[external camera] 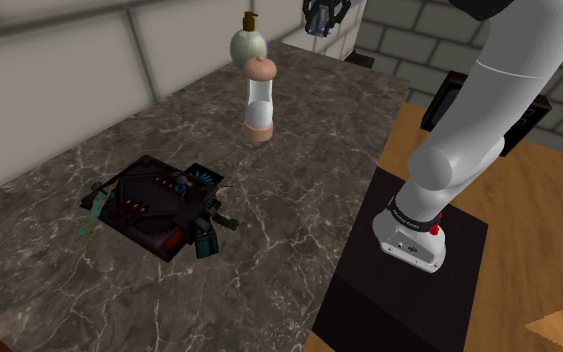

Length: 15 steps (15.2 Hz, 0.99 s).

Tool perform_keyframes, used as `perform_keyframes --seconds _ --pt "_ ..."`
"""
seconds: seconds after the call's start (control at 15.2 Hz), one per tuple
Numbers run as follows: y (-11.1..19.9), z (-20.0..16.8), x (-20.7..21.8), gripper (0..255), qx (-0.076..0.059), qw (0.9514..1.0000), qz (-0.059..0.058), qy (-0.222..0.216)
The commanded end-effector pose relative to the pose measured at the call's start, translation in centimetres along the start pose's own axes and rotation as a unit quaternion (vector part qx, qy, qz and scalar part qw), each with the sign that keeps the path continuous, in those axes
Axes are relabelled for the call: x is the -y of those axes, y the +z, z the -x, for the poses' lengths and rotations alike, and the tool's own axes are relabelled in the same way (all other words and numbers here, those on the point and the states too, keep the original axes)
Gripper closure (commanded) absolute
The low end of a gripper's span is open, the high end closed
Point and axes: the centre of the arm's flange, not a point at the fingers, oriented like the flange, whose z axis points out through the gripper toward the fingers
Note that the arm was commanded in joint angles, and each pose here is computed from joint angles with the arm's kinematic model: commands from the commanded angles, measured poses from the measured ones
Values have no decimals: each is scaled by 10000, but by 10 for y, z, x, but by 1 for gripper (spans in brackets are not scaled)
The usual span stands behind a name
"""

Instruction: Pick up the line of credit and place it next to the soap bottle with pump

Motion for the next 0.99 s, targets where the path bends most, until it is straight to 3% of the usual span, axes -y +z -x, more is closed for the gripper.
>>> perform_keyframes --seconds 0.0,0.92 --pt "9 -6 0 255 -1 10000 -1 -1" --pt "70 -47 -1 255 -1 10000 -1 -1"
